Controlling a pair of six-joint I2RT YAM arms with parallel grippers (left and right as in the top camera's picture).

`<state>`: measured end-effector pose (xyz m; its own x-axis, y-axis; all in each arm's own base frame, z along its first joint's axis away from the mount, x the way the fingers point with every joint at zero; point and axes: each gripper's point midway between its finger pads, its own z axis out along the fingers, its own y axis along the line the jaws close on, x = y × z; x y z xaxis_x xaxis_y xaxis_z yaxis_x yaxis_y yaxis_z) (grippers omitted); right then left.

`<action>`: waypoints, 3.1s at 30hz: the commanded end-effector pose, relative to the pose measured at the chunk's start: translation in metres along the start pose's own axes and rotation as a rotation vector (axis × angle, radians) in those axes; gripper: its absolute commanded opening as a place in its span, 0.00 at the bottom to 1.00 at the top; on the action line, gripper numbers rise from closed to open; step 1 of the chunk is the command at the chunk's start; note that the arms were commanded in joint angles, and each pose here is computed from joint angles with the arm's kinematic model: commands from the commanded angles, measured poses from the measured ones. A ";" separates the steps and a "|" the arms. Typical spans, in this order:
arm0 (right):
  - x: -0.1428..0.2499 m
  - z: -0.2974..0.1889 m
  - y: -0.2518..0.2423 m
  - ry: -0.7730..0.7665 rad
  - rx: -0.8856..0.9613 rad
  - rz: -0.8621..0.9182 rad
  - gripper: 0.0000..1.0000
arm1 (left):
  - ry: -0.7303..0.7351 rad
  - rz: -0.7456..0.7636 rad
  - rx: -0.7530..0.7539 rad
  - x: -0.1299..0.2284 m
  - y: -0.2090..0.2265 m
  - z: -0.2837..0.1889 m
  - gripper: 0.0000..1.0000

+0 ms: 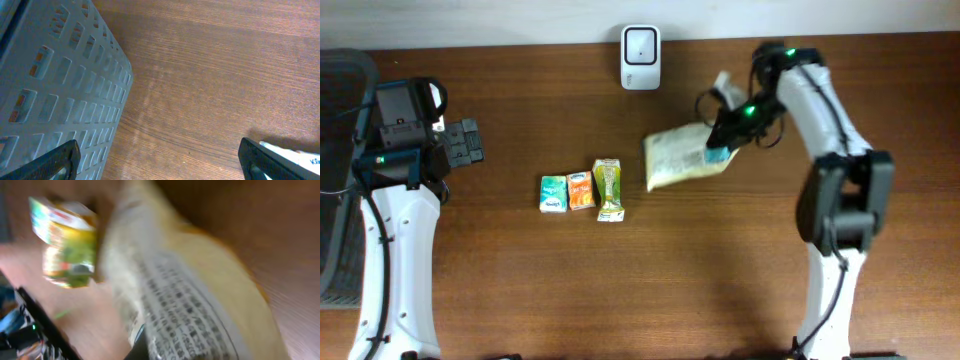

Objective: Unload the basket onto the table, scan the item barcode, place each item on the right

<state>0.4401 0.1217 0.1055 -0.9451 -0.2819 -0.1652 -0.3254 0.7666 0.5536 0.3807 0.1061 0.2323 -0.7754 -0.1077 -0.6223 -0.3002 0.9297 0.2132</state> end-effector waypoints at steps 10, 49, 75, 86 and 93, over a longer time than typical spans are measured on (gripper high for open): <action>0.012 -0.080 0.070 -0.126 0.066 -0.111 0.04 | -0.024 -0.023 -0.009 -0.005 0.005 -0.008 0.99; 0.092 0.016 -0.007 0.126 0.064 0.368 0.85 | -0.024 -0.023 -0.009 -0.005 0.005 -0.008 0.99; 0.118 -0.051 0.010 0.053 0.200 0.348 0.82 | -0.024 -0.023 -0.009 -0.005 0.005 -0.008 0.99; 0.091 -0.024 0.012 -0.047 0.213 0.402 0.81 | -0.024 -0.022 -0.009 -0.005 0.005 -0.008 0.99; 0.102 0.038 -0.015 -0.126 0.196 0.670 0.83 | -0.024 -0.023 -0.009 -0.005 0.005 -0.008 0.99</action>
<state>0.3600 0.0997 0.0684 -0.9783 0.2053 -0.0278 0.1739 0.8867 0.4284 0.3808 0.1061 0.2323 -0.7743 -0.1102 -0.6231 -0.3024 0.9294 0.2115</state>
